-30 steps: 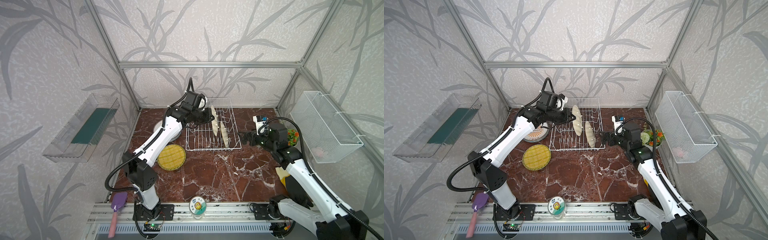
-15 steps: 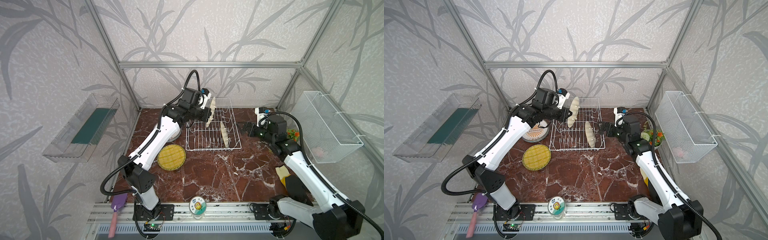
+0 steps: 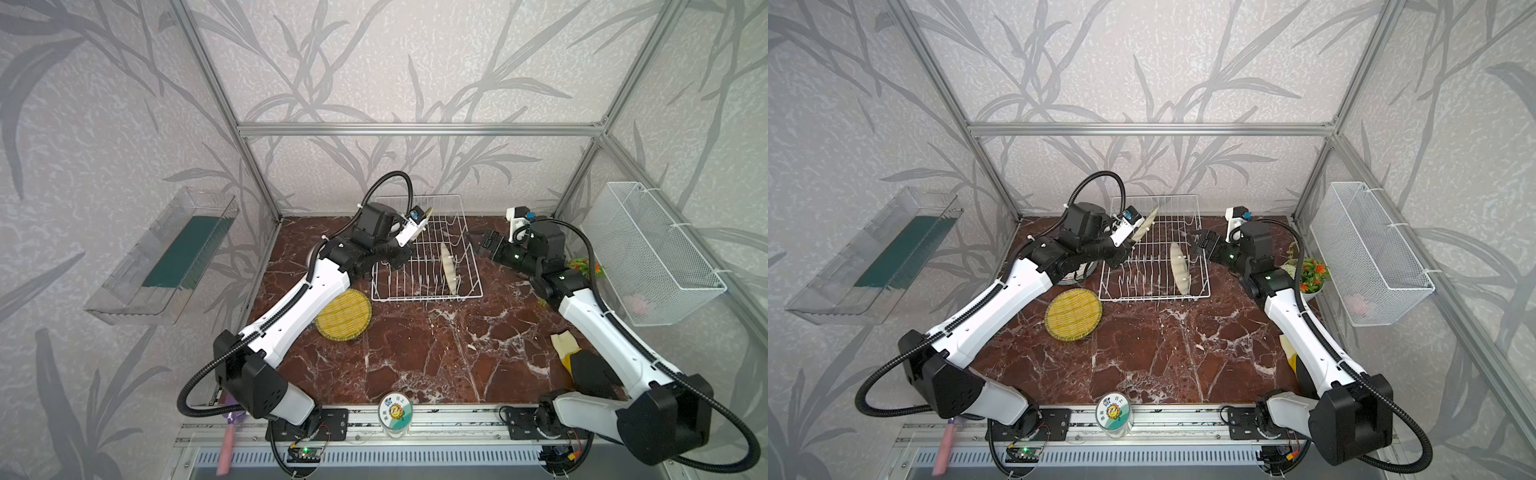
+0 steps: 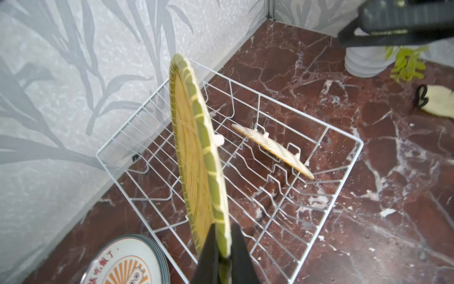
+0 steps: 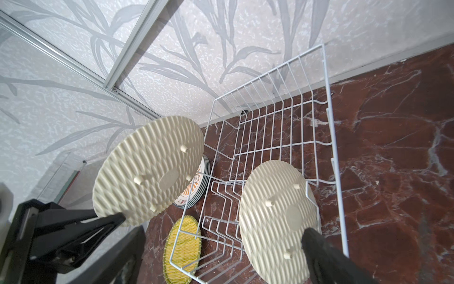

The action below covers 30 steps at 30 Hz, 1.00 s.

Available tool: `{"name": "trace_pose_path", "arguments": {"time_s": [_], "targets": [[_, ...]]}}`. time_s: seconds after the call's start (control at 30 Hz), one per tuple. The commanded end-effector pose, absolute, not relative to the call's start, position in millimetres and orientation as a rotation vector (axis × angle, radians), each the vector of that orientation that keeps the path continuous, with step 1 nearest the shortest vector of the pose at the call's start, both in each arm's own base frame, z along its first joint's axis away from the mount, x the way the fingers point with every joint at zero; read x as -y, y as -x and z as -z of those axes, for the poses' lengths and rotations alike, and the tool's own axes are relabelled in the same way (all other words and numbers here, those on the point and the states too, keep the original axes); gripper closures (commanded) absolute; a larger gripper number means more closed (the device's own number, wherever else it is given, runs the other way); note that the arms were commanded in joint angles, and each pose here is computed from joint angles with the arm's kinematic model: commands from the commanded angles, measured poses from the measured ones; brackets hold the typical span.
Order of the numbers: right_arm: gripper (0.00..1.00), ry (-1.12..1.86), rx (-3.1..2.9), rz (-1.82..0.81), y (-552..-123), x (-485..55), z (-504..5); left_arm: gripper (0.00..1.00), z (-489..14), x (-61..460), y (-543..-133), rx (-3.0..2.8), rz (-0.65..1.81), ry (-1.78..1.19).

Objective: Unload the plates from the dish rack
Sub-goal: Place the plate on the plate.

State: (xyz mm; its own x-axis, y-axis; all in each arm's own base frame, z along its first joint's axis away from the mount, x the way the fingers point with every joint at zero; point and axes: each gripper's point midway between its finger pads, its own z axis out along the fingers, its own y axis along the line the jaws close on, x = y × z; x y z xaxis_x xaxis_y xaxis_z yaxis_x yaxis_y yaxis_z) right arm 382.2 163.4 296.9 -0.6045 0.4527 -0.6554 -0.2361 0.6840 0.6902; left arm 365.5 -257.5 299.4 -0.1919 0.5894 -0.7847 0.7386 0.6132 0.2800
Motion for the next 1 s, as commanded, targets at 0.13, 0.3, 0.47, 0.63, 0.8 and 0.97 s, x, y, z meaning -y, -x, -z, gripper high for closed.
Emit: {"name": "trace_pose_path", "arguments": {"time_s": [0.13,0.3,0.47,0.63,0.8,0.97], "targets": [[0.04,-0.221,-1.955,-1.075,-391,-176,-321,1.00,-327,261,-367,-1.567,-0.011,-1.254],[0.05,-0.255,-1.964,-1.110,-392,-182,-319,1.00,-318,264,-360,-1.478,-0.053,-1.349],[0.07,-0.264,-1.998,-1.129,-393,-191,-315,1.00,-319,264,-357,-1.380,-0.118,-1.372],[0.09,-0.274,-2.024,-1.165,-397,-203,-311,1.00,-312,271,-345,-1.257,-0.133,-1.440],[0.12,-0.300,-2.063,-1.187,-403,-214,-299,1.00,-309,272,-342,-1.215,-0.155,-1.472],[0.17,-0.297,-2.097,-1.201,-406,-226,-294,1.00,-299,274,-339,-1.192,-0.191,-1.524]]}}
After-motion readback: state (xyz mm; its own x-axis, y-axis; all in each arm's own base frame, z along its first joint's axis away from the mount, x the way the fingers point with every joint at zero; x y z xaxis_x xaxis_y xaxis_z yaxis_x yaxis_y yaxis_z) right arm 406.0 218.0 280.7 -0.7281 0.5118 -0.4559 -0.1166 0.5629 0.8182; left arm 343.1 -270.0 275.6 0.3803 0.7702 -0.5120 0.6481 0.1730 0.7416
